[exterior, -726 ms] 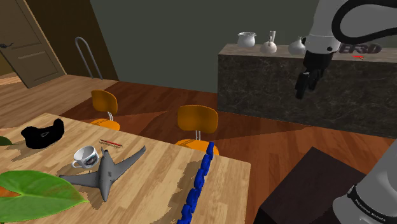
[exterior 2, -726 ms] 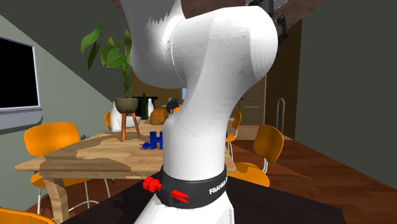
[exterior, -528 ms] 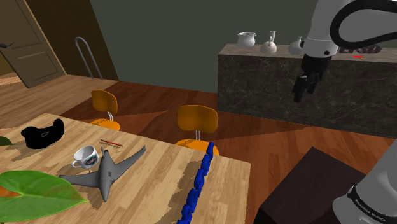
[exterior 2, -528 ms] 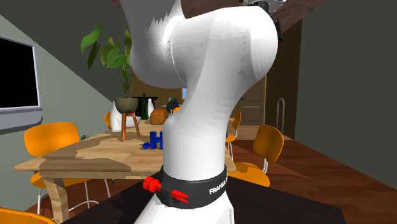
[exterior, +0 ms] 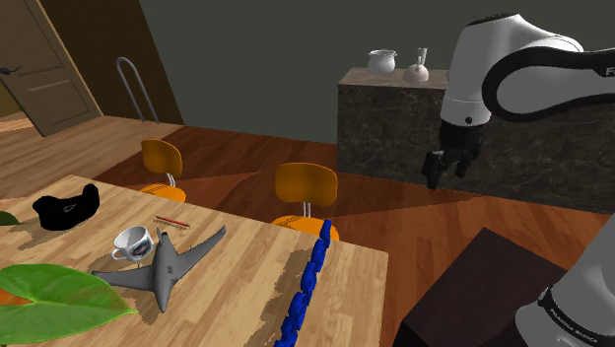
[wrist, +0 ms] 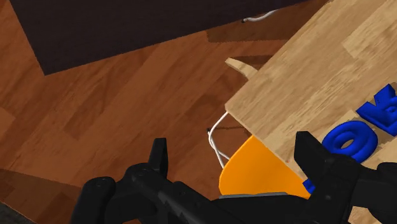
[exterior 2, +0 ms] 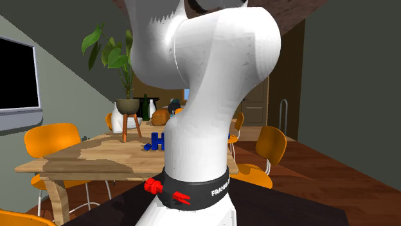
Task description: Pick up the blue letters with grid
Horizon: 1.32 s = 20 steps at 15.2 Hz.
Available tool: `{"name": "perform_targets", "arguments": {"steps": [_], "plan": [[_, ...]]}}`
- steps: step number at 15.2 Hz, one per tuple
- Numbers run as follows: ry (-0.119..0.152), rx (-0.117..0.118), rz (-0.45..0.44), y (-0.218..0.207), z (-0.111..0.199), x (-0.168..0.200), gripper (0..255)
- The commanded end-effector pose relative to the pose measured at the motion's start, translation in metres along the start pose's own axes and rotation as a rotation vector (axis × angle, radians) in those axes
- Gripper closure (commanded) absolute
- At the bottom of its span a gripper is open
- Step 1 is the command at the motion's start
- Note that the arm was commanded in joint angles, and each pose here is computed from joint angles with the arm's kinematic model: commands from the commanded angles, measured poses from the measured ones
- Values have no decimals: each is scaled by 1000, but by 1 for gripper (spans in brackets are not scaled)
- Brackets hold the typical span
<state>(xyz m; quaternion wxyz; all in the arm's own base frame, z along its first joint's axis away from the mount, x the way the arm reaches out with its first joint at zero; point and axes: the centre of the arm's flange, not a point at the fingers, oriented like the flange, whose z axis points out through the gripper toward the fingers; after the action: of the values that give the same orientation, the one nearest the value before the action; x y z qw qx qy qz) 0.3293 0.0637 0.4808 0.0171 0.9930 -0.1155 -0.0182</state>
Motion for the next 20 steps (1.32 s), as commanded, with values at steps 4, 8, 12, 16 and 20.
{"name": "perform_targets", "arguments": {"steps": [4,8,12,16,20], "plan": [[-15,12,118,-54,36,-1,0],[-27,21,209,-98,64,2,0],[-39,30,300,-141,91,9,0],[-51,39,392,-184,117,20,0],[-63,48,483,-226,144,34,0]]}}
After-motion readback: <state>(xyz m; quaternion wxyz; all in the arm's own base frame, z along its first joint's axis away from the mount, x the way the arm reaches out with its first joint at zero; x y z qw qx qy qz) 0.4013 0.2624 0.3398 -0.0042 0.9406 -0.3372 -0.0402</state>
